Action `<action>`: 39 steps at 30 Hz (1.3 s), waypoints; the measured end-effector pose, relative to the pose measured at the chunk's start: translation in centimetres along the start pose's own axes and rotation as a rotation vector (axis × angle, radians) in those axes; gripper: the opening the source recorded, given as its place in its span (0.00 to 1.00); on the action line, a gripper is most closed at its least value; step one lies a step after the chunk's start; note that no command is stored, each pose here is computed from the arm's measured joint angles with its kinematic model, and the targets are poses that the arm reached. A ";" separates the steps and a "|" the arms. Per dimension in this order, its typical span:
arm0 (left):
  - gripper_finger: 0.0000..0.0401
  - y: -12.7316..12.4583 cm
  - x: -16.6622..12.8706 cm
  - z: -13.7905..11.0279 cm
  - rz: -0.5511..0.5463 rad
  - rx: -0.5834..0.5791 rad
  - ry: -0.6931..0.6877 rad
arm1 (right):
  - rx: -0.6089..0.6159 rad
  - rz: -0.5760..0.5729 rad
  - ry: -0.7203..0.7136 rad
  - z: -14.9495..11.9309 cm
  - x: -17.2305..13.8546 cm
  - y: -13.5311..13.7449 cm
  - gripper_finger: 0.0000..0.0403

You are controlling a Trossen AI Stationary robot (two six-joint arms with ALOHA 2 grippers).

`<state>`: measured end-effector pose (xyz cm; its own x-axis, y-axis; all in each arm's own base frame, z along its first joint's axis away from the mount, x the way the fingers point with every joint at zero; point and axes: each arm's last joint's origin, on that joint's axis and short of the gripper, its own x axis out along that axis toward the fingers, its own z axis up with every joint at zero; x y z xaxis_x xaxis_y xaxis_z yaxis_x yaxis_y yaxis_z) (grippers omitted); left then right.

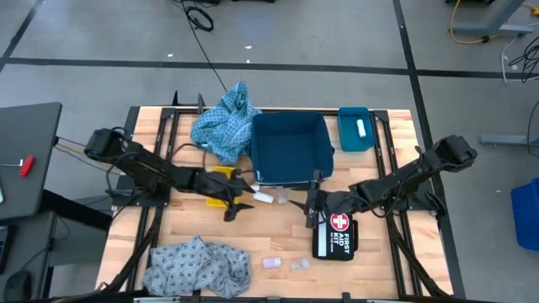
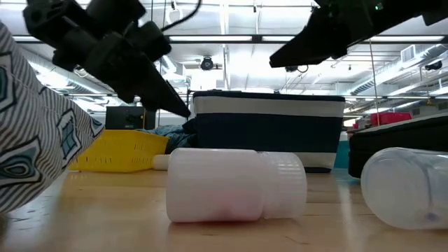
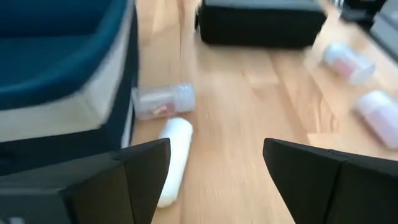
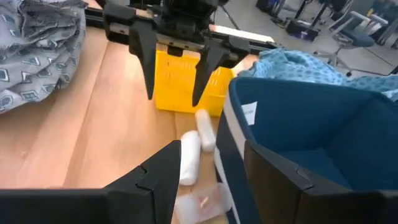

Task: Pick & place medical supplies in basket/bin
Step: Put the bottom white rolled gauze into the blue bin

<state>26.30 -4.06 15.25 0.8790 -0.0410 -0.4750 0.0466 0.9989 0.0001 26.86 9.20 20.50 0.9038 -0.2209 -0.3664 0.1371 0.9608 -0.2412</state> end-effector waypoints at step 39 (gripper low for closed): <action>0.64 -0.7 6.7 -1.1 0.163 0.132 0.305 | 0.007 0.009 0.016 -0.2 -0.1 0.3 0.45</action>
<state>31.59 -4.96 11.09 0.6993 0.1470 -0.6995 -0.0041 0.9794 0.2017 26.68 9.45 20.30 0.8983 -0.2153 -0.3830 0.1321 0.9637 -0.2319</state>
